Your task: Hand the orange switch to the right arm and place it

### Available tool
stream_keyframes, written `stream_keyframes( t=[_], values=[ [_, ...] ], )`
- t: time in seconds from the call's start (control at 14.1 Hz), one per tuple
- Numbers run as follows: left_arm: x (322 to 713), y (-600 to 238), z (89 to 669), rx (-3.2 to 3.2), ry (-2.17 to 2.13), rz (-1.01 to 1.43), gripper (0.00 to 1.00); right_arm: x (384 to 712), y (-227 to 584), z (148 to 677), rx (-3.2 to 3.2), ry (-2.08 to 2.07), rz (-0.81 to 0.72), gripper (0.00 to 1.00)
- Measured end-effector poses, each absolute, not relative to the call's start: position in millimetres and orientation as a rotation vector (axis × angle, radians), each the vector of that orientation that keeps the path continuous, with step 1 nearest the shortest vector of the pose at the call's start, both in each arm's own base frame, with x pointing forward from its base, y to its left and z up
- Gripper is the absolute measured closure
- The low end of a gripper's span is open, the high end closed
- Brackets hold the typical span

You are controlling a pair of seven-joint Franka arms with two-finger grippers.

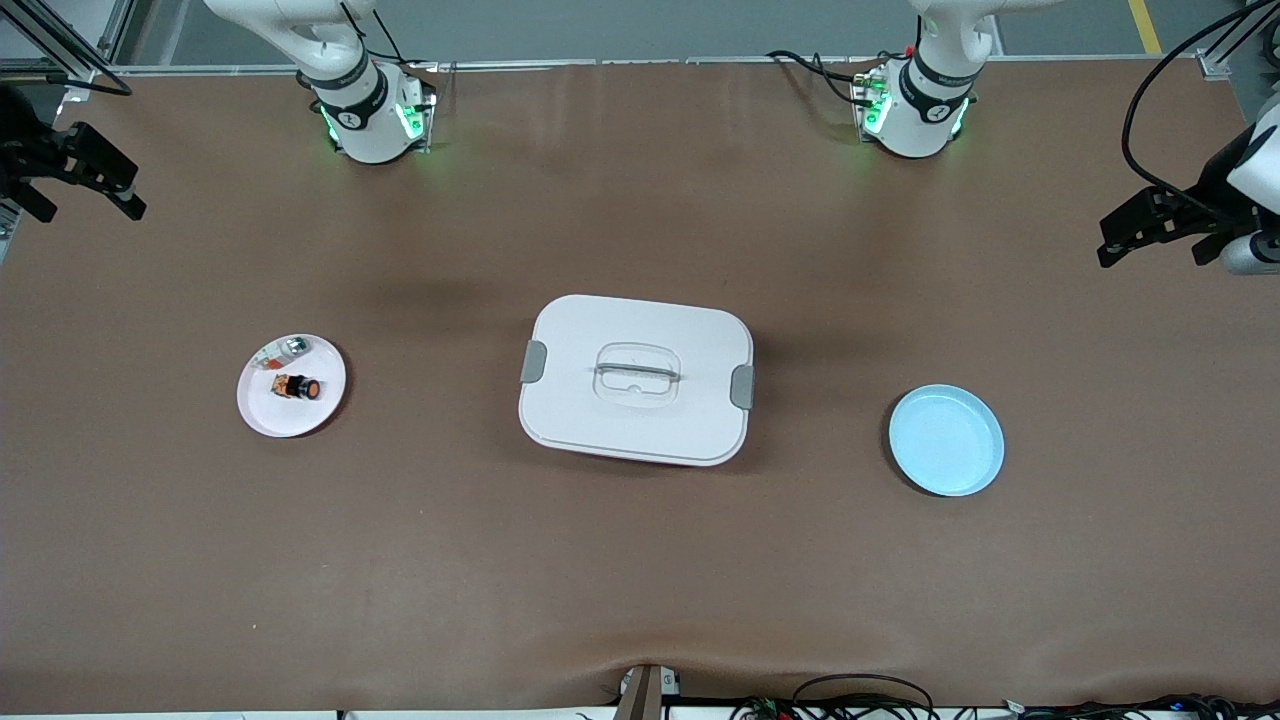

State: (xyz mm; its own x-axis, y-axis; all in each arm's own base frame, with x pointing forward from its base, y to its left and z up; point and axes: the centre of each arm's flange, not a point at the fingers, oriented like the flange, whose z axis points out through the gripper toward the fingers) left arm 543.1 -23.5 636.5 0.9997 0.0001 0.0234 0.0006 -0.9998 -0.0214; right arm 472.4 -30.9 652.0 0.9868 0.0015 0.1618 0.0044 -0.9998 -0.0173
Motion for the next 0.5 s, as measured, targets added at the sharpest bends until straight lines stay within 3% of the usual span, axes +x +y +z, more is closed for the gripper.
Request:
stream_keyframes(
  t=[0.5],
  values=[
    [542.9, -27.4, 636.5, -3.12, 0.01, -0.037, 0.0, 499.3, -36.1, 653.4, -3.119, 0.009, -0.215, 0.0]
  ],
)
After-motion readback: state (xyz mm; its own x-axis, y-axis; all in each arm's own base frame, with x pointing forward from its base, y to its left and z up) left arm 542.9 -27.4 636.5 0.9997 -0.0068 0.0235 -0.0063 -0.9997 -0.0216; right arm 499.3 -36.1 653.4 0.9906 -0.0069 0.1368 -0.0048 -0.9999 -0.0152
